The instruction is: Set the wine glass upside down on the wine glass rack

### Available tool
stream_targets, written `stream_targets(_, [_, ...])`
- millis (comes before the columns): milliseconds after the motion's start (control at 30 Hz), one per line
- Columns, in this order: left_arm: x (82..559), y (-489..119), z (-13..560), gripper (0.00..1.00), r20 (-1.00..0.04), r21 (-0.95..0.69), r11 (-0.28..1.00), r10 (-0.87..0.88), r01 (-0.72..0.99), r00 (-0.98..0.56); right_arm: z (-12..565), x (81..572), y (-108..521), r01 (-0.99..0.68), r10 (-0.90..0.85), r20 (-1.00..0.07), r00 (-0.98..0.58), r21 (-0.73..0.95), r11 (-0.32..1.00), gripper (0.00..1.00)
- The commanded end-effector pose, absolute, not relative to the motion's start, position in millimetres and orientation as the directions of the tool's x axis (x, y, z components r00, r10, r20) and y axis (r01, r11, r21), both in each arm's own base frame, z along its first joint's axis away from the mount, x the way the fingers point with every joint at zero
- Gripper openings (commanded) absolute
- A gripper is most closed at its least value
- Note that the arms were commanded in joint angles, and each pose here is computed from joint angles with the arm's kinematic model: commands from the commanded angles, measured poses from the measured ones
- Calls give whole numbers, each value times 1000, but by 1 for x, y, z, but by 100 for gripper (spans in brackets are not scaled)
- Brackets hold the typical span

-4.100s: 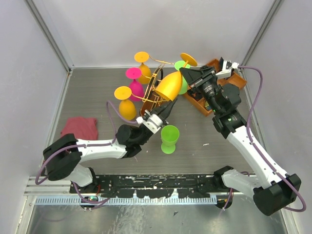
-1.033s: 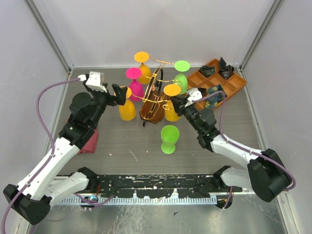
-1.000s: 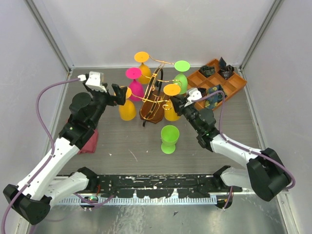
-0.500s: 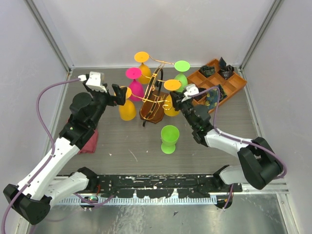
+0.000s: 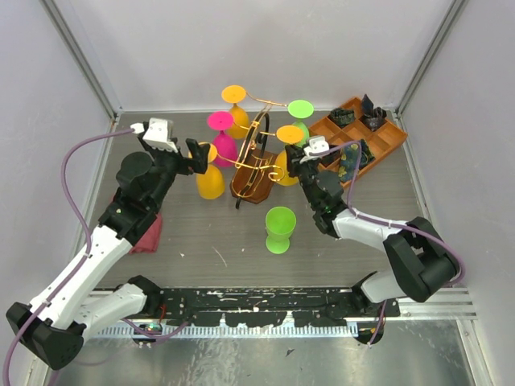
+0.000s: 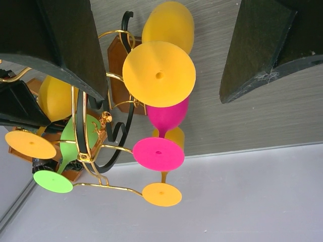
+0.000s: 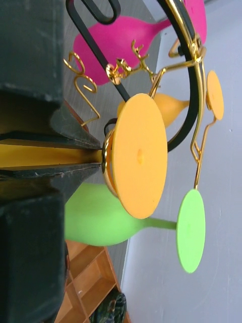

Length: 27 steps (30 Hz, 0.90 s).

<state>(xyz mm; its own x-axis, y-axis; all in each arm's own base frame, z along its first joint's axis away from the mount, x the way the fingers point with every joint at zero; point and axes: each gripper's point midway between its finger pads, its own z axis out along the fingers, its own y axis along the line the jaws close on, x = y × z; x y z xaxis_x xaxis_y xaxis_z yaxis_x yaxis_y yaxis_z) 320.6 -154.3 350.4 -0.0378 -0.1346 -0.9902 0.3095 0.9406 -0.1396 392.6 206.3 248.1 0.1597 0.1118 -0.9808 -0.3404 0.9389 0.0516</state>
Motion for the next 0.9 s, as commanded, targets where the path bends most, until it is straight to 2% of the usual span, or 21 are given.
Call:
stream_targets(0, [322, -154, 348, 98, -991, -136, 942, -131, 307, -37, 279, 388, 187, -265, 151, -955, 254, 81, 961, 1])
stream_targets(333, [325, -156, 344, 98, -989, -150, 941, -141, 305, -53, 272, 368, 185, -315, 132, -961, 243, 51, 948, 1])
stream_targets(500, [326, -157, 343, 98, -989, -151, 940, -141, 305, -55, 268, 364, 205, -405, 112, -967, 229, 10, 914, 1])
stream_targets(700, [325, -156, 344, 98, -989, -149, 941, -139, 305, -54, 268, 362, 219, -420, 84, -970, 227, -19, 907, 1])
stream_targets(767, [325, -156, 344, 98, -989, -150, 940, -139, 306, -56, 268, 363, 219, -409, 80, -973, 218, -17, 912, 4])
stream_targets(867, [325, -157, 343, 98, -988, -151, 939, -139, 308, -59, 270, 361, 217, -405, 77, -975, 210, -15, 914, 16])
